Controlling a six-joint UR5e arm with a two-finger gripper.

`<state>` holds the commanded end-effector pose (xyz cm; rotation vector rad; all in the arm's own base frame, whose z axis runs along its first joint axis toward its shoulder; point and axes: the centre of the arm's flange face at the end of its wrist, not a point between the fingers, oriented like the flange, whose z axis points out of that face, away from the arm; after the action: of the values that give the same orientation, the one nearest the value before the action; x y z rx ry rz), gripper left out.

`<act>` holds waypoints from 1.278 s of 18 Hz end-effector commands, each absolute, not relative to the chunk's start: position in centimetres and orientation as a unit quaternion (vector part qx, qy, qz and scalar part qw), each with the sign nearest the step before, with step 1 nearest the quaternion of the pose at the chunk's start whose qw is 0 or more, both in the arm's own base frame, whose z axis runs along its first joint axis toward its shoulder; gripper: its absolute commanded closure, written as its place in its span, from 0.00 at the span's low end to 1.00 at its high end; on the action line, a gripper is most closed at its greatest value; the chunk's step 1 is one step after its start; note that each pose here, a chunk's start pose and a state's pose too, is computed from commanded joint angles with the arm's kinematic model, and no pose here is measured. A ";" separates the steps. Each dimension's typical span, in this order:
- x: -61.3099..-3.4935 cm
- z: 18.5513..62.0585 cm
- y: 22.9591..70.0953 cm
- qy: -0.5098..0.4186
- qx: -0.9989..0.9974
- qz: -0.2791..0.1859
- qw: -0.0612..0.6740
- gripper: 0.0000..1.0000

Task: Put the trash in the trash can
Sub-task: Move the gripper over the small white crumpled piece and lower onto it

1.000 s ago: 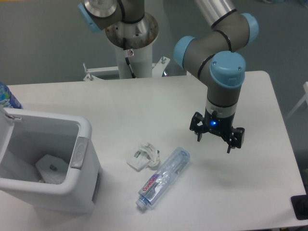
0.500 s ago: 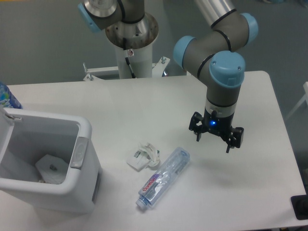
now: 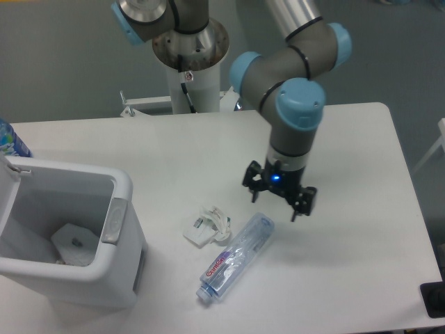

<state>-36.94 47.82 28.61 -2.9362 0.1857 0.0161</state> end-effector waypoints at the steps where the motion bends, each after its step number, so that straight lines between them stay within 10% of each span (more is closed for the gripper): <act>1: -35.6 28.5 48.0 0.062 -0.993 0.001 0.098 0.00; 23: -28.2 19.9 49.9 0.026 -0.999 -0.018 0.033 0.00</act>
<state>-28.20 49.87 19.87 -3.0738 0.0814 -0.0547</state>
